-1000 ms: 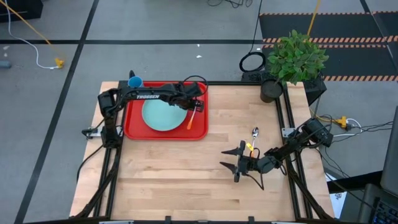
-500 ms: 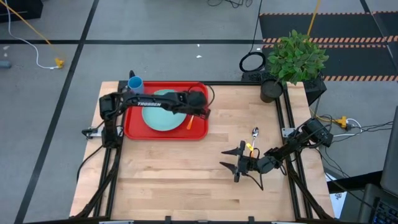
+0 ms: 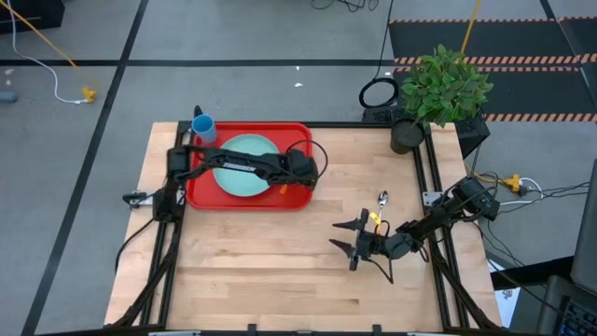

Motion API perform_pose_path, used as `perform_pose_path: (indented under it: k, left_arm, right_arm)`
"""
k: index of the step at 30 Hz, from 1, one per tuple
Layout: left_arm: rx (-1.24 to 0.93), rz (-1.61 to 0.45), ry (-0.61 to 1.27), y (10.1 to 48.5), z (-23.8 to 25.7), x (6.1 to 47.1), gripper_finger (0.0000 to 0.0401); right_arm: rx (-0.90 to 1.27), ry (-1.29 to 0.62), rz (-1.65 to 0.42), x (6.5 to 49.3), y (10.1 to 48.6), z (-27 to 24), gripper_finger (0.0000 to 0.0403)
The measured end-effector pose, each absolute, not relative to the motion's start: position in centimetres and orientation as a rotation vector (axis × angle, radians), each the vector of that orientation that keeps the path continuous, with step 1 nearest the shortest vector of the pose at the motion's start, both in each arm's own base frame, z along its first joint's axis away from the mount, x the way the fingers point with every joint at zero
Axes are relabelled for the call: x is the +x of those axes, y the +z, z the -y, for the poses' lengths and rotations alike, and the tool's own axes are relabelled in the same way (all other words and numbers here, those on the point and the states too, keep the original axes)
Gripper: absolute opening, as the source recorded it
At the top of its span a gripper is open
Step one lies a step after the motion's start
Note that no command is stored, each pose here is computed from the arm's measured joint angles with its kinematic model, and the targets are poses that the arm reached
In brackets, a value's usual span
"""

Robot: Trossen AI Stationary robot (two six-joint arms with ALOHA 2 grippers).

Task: Pick and place plate/cup/fork/spoon on tray
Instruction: Put the orange fork on the red serving tray to the right of the light green plate

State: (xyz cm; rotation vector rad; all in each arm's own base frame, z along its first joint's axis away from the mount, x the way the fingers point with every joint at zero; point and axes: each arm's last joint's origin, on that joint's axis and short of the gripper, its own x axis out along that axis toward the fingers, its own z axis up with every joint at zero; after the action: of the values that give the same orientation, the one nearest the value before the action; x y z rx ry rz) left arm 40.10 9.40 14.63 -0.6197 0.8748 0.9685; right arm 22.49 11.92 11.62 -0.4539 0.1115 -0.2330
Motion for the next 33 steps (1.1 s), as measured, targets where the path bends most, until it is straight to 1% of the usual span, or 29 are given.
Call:
perform_pose_path:
  k: [3,11,14,18,33]
  left_arm:
    - [-0.581,-0.913,0.981,13.2,-10.1,40.2,0.0076]
    - [-0.462,-0.884,0.993,13.3,-11.4,40.4,0.0076]
    - [-0.467,-0.856,0.999,13.5,-12.1,40.4,0.0076]
    - [-0.457,-0.870,1.004,13.2,-12.7,40.2,0.0076]
    - [-0.425,-0.910,1.009,12.7,-12.8,39.7,0.0076]
  right_arm:
    - [-0.457,-0.257,-0.120,22.5,11.6,-11.8,0.0219]
    - [-0.451,-0.277,-0.121,22.7,11.6,-11.4,0.0219]
    - [-0.434,-0.297,-0.123,22.9,11.6,-10.9,0.0219]
    - [-0.401,-0.320,-0.123,23.2,11.6,-10.4,0.0219]
    - [-0.374,-0.323,-0.119,23.2,11.6,-10.3,0.0219]
